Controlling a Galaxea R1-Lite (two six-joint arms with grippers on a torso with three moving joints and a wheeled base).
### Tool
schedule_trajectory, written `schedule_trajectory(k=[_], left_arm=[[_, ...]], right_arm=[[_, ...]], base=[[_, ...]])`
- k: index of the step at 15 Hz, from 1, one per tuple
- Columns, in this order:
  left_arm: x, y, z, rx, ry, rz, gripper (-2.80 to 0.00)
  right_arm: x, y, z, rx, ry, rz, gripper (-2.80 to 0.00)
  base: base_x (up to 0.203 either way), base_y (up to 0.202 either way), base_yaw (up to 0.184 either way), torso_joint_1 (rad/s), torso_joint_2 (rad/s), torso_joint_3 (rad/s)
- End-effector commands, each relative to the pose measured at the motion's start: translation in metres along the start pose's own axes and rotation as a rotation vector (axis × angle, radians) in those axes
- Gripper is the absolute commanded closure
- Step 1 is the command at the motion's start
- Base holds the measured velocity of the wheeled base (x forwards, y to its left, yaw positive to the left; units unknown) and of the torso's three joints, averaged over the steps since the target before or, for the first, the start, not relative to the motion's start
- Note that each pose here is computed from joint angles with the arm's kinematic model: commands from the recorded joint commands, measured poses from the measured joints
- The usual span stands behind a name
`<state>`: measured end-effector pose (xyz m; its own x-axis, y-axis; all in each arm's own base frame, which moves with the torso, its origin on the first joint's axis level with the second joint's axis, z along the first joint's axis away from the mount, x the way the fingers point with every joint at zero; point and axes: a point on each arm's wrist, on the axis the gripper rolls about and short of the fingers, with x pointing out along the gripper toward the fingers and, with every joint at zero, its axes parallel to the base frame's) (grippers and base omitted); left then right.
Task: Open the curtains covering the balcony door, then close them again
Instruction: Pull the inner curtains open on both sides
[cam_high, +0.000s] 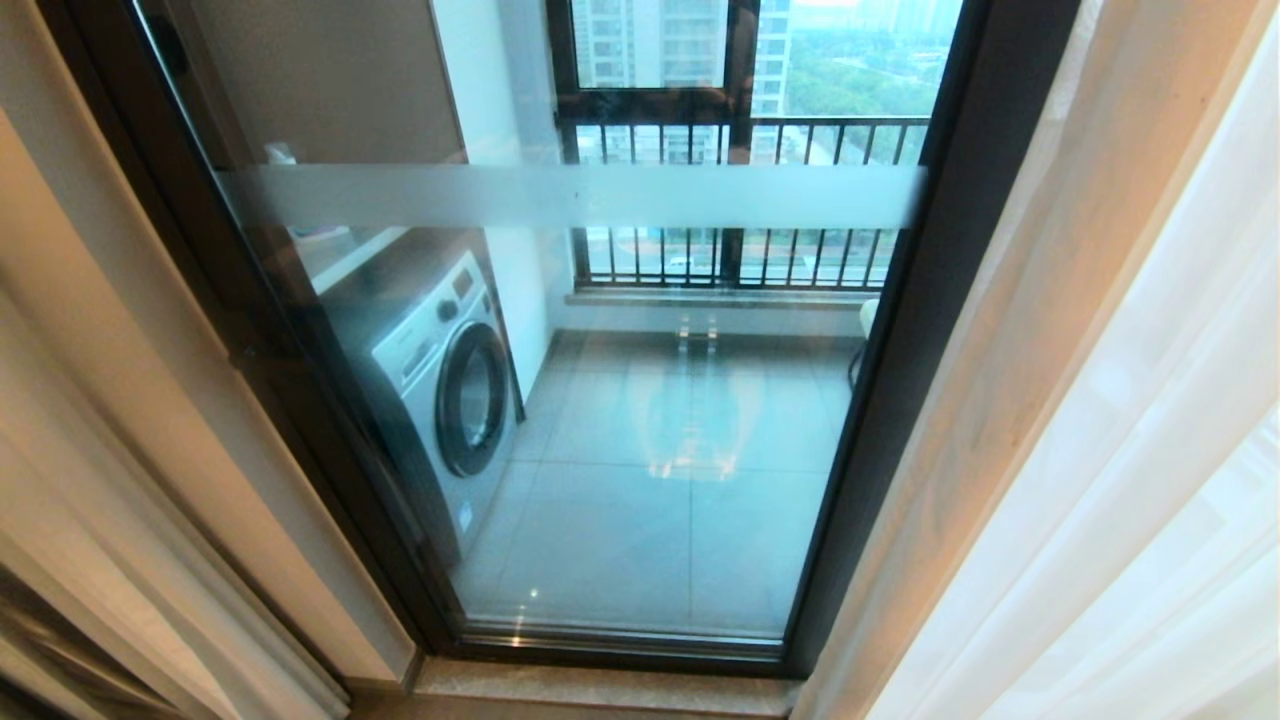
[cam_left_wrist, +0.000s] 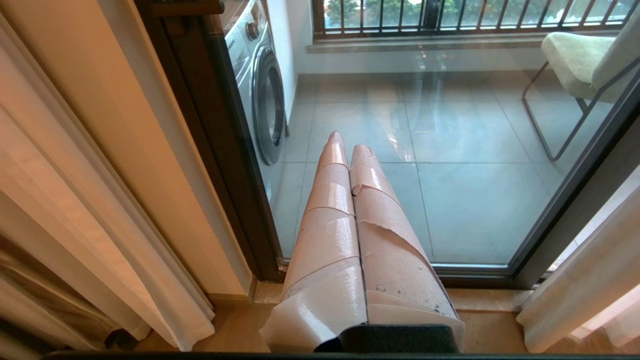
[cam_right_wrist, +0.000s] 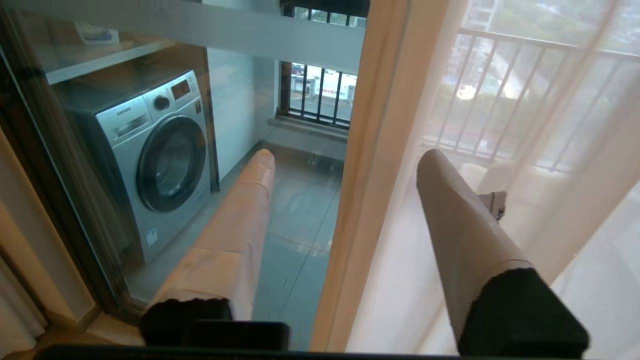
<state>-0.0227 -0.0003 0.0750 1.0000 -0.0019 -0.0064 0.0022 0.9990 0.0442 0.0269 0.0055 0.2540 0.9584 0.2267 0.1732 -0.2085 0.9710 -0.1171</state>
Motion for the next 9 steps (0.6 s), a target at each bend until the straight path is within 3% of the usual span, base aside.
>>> schedule_trajectory(k=[1,9], left_arm=[[0.000,0.000,0.000,0.000,0.000,0.000,0.00],[0.000,0.000,0.000,0.000,0.000,0.001,0.00]], right_arm=[[0.034,-0.005,0.000,0.010,0.068,0.020,-2.80],[0.110,-0.018,0.015,-0.005,0.025,0.006,-2.80]], base=[[0.000,0.000,0.000,0.000,0.00,0.000],[0.000,0.000,0.000,0.000,0.00,0.000]])
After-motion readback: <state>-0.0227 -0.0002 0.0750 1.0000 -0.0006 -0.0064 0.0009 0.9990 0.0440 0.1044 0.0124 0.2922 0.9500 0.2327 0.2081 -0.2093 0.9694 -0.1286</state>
